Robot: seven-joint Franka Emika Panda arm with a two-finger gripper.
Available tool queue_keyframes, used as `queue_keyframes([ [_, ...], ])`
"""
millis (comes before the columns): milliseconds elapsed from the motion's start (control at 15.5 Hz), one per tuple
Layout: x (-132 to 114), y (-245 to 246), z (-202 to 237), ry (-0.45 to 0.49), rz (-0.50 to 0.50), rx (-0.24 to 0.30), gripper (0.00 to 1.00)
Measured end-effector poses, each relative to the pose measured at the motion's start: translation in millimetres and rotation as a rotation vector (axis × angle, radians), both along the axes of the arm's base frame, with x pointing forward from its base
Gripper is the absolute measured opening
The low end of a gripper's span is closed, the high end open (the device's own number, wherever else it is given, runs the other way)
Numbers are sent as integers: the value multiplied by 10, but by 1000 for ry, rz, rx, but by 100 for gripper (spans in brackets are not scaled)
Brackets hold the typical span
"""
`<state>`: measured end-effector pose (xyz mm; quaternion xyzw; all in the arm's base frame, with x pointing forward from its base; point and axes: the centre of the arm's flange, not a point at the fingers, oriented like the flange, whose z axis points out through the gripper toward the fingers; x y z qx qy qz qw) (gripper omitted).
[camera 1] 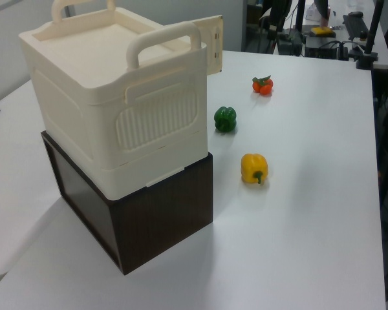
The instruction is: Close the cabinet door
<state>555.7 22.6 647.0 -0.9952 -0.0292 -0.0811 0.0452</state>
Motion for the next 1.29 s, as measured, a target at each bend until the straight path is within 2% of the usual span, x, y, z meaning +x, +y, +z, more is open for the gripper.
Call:
queue_keyframes([
  [515,-1,-27,4,-2,12,-2,100],
  [708,-1,-29,5,-3,20,-4,96],
  [772,-1,-29,5,-4,23,-4,88],
  [965,1,-23,2,-4,25,2,52],
  [1030,12,-14,6,-11,24,16,44],
  [1287,85,-110,56,-66,-18,125,2],
])
